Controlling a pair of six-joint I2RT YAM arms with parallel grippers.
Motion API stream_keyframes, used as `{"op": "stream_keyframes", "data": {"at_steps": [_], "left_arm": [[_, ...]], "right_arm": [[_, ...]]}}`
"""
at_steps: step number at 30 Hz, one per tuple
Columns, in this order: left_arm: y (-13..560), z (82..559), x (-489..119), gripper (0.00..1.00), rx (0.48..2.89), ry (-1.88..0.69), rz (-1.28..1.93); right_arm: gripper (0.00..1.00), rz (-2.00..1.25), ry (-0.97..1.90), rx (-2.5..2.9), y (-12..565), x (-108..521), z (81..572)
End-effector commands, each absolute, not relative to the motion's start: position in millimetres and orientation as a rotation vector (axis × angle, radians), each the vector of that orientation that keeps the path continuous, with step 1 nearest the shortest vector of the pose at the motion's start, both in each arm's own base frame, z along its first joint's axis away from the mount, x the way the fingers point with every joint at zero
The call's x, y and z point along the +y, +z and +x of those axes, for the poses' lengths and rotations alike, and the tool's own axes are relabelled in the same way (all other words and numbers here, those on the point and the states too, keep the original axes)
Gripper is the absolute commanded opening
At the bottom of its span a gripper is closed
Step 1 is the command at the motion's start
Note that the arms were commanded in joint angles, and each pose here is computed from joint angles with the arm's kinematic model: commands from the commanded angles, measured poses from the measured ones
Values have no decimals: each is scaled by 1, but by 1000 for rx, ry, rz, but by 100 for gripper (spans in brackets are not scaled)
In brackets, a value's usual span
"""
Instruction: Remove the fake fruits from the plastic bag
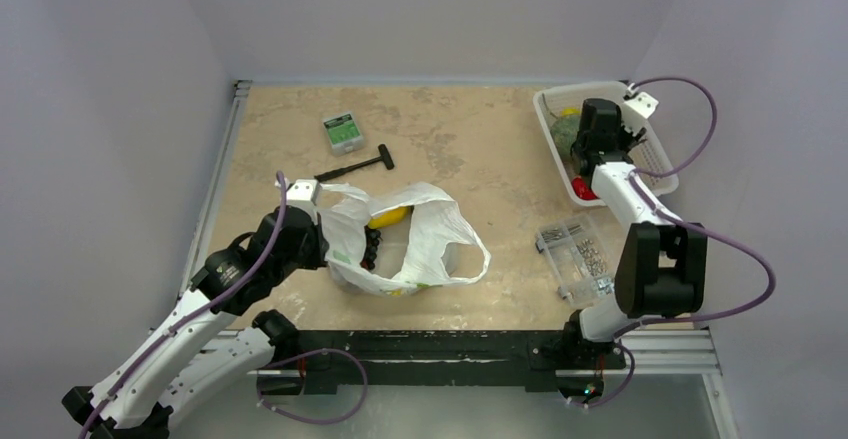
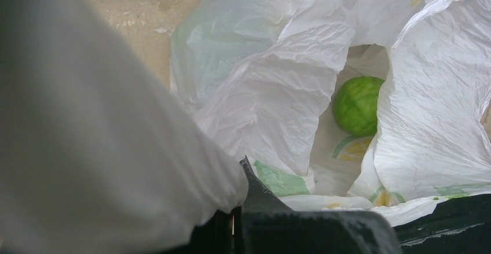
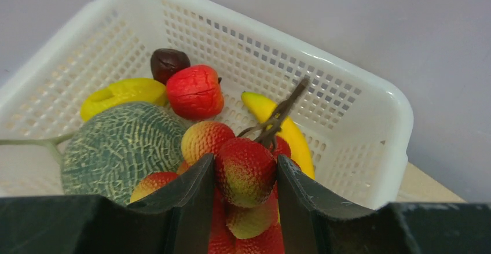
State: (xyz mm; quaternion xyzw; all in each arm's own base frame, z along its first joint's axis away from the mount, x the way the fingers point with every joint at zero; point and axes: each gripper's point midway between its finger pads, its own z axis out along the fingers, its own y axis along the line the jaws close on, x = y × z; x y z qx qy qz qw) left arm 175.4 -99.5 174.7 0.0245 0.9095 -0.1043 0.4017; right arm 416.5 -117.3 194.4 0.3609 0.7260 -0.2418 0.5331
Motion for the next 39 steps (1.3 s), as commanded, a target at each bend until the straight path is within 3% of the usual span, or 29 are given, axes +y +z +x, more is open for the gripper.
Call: {"op": "stream_keyframes", "data": {"at_steps": [1, 4, 8, 13, 22, 29, 34, 39], "left_arm": [[182, 178, -99, 0, 2270, -271, 34], [182, 178, -99, 0, 2274, -264, 37], [180, 179, -98, 0, 2282, -245, 30], [179, 179, -97, 0, 2277, -237, 24], [178, 180, -101, 0, 2289, -238, 51], [200, 179, -92, 0, 2270, -181, 117], [197, 185, -78, 0, 2235, -81, 130], [199, 185, -81, 0, 2220, -112, 126]], "right_arm": [[9, 942, -552, 1716, 198, -131, 424], [22, 922, -573, 1761, 189, -135, 429], [50, 866, -514, 1810, 190, -126, 441], [68, 844, -449, 1813, 208, -117, 444], [84, 622, -320, 1773, 267, -42, 441], [90, 101, 120, 1896, 274, 122, 438], [92, -250, 456, 2012, 251, 232, 401], [91, -448, 578, 2032, 250, 293, 347]]}}
